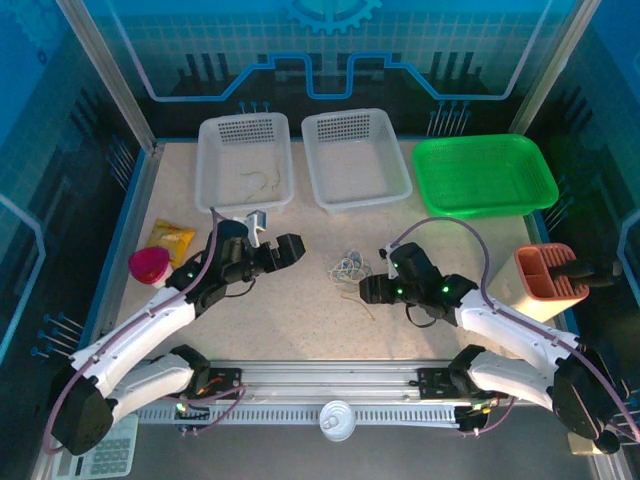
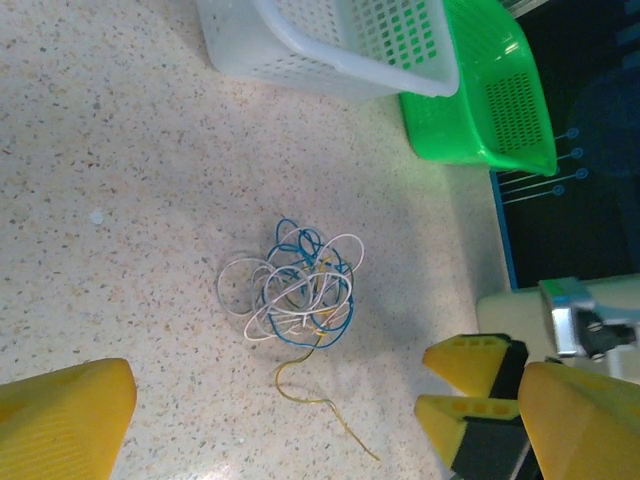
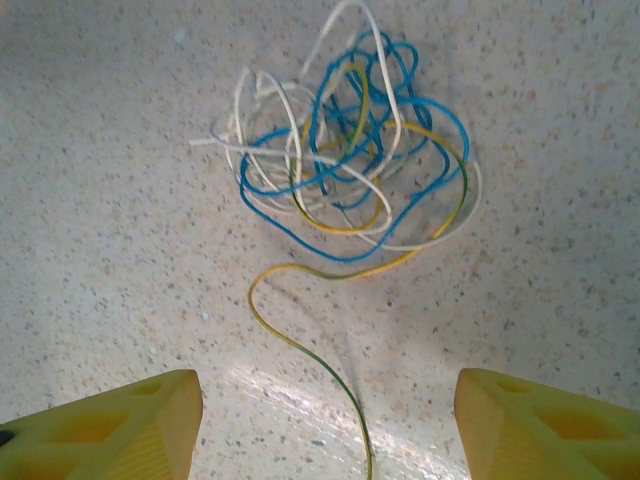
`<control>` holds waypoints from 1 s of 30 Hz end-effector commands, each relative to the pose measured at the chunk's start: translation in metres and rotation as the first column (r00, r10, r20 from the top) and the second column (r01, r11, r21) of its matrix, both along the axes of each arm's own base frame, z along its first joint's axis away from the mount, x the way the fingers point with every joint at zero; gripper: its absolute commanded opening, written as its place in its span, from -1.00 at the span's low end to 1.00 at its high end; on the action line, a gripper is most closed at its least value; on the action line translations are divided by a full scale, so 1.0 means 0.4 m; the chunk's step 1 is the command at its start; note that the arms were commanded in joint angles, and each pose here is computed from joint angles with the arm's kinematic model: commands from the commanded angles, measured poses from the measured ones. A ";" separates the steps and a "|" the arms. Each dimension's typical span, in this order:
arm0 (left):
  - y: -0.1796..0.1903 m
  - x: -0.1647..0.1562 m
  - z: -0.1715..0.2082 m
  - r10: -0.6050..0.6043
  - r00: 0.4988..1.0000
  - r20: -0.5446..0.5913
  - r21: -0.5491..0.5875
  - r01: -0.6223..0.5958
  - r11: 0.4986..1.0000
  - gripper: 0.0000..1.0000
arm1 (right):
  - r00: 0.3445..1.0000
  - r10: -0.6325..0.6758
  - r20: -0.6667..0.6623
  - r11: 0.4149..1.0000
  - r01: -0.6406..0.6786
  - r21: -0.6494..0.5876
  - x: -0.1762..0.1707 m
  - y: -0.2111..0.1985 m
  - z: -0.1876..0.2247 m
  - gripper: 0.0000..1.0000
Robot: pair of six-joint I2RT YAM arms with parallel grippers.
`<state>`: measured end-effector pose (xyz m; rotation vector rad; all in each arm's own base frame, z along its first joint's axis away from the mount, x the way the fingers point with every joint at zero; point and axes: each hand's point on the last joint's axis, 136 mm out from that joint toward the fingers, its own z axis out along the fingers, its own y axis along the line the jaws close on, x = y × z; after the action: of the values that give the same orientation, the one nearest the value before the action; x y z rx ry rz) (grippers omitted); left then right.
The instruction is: Untangle the cables
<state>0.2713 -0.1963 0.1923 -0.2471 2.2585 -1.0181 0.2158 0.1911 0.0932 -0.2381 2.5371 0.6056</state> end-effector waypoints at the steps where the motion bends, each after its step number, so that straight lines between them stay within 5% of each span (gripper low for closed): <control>1: 0.003 0.012 0.024 0.044 0.998 0.034 -0.047 -0.043 0.998 0.98 | 0.999 0.036 -0.007 0.999 -0.036 0.003 -0.018 0.011 -0.021 0.35; 19: -0.007 0.042 0.065 0.069 0.994 0.084 -0.091 -0.061 0.994 0.99 | 0.987 0.156 -0.028 0.983 -0.158 -0.094 -0.023 0.058 -0.098 -0.10; 30: -0.012 0.043 0.081 0.058 0.994 0.091 -0.094 -0.050 0.994 0.98 | 0.981 0.189 -0.038 0.966 -0.192 -0.174 -0.036 0.066 -0.124 -0.06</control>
<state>0.2853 -0.1978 0.2065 -0.3023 2.1580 -1.0613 0.1966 0.2142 0.0335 -0.5253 2.6475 0.4782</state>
